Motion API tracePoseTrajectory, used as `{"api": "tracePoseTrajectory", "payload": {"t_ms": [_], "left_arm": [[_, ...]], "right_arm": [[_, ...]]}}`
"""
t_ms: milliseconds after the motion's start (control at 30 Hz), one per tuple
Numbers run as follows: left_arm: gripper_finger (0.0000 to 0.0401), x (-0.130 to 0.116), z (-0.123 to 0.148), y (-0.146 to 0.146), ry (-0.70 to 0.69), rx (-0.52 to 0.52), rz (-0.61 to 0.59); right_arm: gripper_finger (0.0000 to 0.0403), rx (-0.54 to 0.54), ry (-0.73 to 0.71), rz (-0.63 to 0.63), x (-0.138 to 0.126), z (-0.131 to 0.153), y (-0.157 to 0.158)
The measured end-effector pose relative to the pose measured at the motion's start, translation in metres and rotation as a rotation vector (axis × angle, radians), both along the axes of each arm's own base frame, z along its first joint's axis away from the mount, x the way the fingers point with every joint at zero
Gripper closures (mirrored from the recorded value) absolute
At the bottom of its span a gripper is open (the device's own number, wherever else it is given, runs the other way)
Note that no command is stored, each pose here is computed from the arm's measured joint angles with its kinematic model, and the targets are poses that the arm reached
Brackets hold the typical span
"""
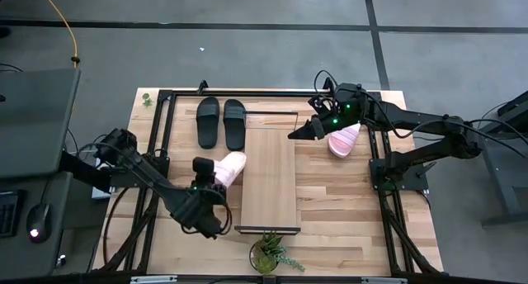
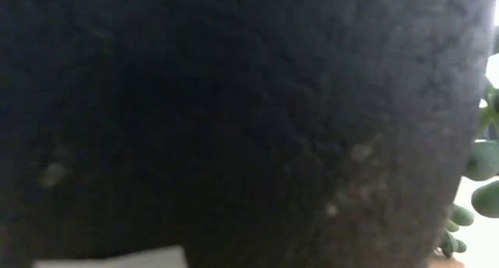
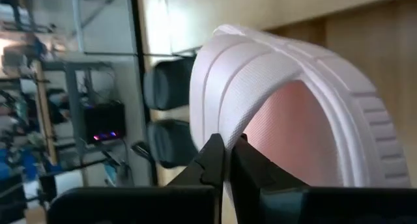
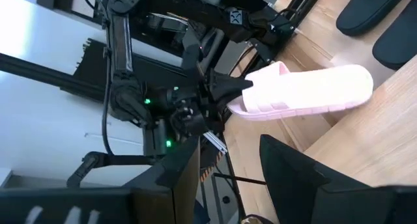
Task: Pick and place slides into the shelf
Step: Put the bottom pink slides on the shelf
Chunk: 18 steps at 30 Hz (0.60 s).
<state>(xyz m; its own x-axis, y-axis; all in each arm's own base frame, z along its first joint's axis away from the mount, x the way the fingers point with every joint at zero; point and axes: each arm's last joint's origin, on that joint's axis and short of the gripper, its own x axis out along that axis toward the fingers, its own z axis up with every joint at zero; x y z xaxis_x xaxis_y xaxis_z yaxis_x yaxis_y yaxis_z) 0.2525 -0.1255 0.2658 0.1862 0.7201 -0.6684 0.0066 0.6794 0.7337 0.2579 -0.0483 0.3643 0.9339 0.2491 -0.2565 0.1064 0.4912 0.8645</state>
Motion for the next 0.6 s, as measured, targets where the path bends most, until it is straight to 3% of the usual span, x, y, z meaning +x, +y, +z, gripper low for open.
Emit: {"api": "tracePoseTrajectory", "payload": {"t_ms": [367,600], "left_arm": [[0.0401,-0.013,0.041,0.031,-0.053,0.187,-0.129],[0.0401,-0.025,0.07,0.053,-0.037,0.396,-0.202]], "right_arm": [[0.0251,0.04,0.012,-0.022,0.0,0.0,0.0],[0.0251,0.097,0.016,-0.006,0.0,0.001,0.001]]}}
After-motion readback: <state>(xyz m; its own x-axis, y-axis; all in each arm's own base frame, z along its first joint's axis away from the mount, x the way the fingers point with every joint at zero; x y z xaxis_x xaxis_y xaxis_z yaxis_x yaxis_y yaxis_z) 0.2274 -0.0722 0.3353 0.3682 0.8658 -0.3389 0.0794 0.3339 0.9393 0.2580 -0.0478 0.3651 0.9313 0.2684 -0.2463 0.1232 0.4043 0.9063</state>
